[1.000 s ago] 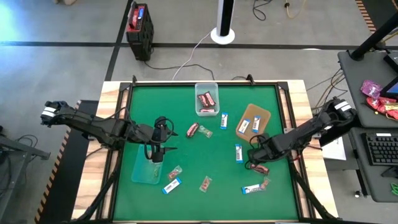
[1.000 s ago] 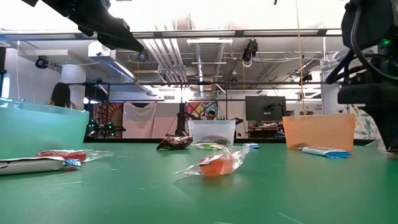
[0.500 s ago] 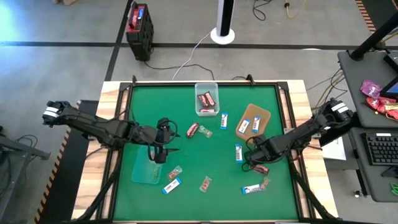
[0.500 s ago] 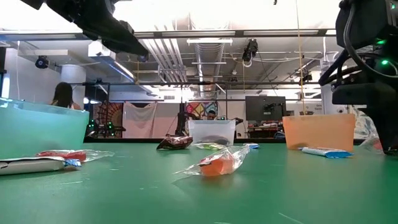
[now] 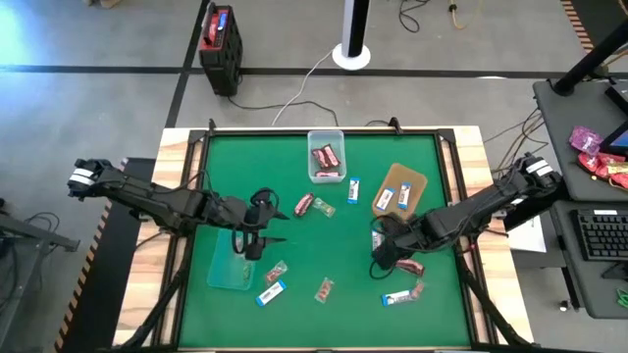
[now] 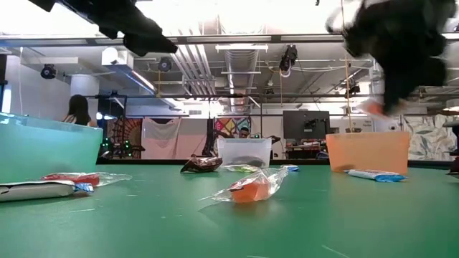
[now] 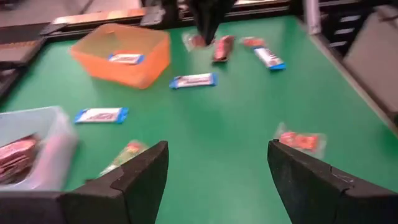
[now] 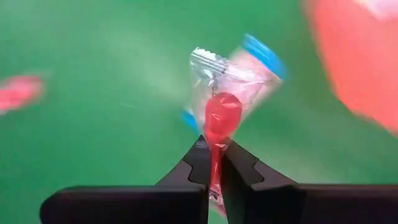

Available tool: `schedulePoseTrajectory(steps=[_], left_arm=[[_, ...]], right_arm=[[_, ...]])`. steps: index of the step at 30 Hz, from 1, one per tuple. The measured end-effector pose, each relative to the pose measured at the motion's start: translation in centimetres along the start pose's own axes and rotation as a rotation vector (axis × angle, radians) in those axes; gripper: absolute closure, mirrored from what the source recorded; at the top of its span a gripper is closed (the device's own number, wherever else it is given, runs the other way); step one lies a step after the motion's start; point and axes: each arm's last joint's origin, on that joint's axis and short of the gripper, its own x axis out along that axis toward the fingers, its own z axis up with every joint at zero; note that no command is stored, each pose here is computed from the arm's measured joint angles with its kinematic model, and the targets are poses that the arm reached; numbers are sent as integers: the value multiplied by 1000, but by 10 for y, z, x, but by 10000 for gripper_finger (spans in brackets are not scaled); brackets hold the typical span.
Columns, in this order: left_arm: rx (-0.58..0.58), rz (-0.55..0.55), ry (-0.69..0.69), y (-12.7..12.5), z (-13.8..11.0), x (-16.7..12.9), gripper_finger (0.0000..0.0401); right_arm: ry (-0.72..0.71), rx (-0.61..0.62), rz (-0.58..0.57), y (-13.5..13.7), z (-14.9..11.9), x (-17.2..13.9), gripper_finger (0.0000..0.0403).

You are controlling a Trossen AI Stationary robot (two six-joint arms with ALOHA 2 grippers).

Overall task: Sort candy by brand, put in halloween buckets
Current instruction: Put the orange gummy candy into the blue bin

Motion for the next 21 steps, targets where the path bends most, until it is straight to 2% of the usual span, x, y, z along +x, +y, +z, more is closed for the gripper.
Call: schedulePoseTrajectory(steps=[3, 7, 10, 13, 21], left_arm=[[-4, -55, -37, -3, 3, 6, 145], [-8, -59, -76, -5, 4, 20, 145], [-10, -61, -100, -7, 4, 32, 145], [-9, -64, -131, -10, 4, 43, 145], [-14, -66, -147, -12, 1, 54, 145]], right_arm=[[-147, -228, 135, 25, 11, 1, 390], [-373, -470, 215, 55, 26, 6, 390], [-512, -622, 158, 75, 35, 13, 390], [-574, -745, 47, 93, 44, 23, 390], [-621, -837, -60, 125, 72, 42, 390]])
